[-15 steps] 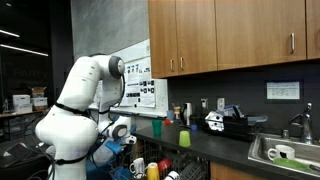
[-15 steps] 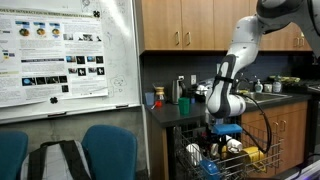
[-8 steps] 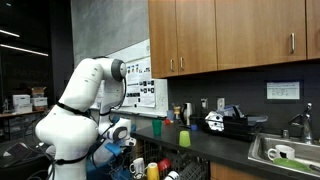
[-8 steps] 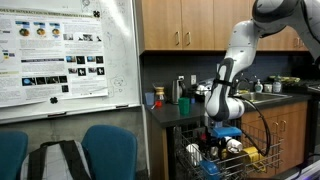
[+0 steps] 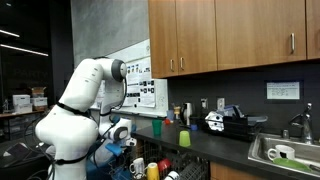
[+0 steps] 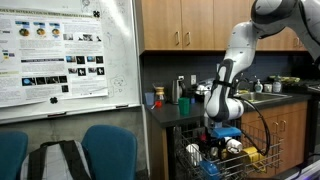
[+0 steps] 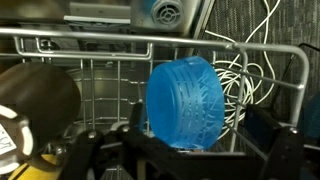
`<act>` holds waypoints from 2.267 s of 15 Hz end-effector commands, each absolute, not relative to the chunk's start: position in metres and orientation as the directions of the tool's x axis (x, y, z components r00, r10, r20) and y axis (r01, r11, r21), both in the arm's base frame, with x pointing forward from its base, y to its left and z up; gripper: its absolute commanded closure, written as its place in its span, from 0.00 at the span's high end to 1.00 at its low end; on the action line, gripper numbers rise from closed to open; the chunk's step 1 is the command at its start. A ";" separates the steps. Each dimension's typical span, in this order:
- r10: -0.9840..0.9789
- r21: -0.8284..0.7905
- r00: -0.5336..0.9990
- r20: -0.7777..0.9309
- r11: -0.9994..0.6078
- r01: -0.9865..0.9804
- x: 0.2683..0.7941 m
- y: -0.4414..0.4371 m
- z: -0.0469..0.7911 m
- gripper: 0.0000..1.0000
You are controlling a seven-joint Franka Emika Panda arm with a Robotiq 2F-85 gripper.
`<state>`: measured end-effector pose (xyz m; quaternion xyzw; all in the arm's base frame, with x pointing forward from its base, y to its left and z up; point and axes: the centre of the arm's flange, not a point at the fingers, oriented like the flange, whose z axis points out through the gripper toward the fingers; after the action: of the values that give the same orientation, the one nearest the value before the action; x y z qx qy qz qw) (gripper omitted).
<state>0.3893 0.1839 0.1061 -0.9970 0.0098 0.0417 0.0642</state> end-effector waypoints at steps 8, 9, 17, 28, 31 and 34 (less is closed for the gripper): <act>0.001 -0.143 0.994 -0.111 -0.990 -0.015 0.393 0.178 0.093 0.79; 0.001 -0.144 0.994 -0.110 -0.990 -0.014 0.393 0.178 0.093 0.74; -0.014 -0.151 0.992 -0.128 -0.988 -0.034 0.396 0.175 0.084 0.84; 0.004 -0.166 0.990 -0.141 -0.986 -0.019 0.400 0.184 0.074 0.96; 0.003 -0.165 0.989 -0.145 -0.986 -0.021 0.399 0.184 0.073 0.60; 0.001 -0.156 0.989 -0.146 -0.988 -0.022 0.400 0.182 0.076 0.41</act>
<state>0.3976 0.1793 0.0847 -0.9949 0.0055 0.0641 0.0776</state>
